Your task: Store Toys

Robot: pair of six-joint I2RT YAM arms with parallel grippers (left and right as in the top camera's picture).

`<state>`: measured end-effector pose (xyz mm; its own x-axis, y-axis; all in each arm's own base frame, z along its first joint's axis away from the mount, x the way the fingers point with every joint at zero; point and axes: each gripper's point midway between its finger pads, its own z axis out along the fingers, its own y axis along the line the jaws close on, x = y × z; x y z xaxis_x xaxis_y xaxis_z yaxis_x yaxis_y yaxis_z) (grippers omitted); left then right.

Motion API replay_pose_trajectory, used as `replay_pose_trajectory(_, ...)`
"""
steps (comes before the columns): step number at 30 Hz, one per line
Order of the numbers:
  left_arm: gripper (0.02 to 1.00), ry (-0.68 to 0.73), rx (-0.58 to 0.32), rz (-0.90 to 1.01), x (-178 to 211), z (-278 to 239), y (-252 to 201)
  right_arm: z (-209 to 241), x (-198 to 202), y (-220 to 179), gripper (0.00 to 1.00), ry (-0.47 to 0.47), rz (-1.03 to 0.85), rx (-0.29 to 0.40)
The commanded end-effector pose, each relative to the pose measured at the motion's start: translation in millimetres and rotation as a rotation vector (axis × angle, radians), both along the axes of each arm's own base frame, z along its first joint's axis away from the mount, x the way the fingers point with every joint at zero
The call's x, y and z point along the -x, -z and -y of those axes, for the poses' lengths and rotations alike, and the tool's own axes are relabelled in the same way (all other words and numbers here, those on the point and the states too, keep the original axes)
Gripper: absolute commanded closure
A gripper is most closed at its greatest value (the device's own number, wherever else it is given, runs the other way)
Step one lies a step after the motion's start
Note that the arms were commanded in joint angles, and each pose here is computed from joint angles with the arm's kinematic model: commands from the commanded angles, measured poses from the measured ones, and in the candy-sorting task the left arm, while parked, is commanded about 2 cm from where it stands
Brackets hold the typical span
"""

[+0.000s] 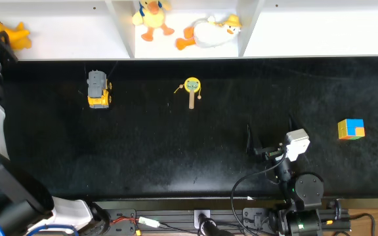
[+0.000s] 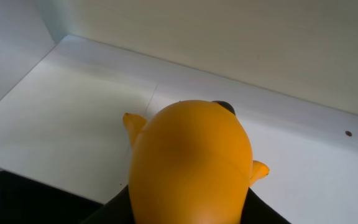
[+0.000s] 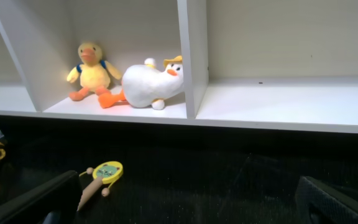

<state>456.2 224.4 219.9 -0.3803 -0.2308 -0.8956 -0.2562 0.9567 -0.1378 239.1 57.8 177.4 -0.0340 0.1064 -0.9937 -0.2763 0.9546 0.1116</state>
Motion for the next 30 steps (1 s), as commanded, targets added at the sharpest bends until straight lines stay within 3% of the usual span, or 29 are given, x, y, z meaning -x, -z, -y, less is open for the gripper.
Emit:
replay_pose_trajectory(1,0.713,0.015,-0.039,0.007,-10.7,1.5,-5.7,-1.1,0.0,3.6,0.005,-0.003,-0.002,-0.004)
replay_pose_trajectory(15,0.711,-0.013,-0.052,-0.02,-16.2,0.8,-1.6,-1.1,0.0,3.6,0.007,-0.003,-0.002,-0.004)
replay_pose_trajectory(30,0.704,0.011,-0.008,-0.03,-28.5,0.4,24.8,-1.1,0.0,3.6,0.005,-0.003,-0.002,-0.004)
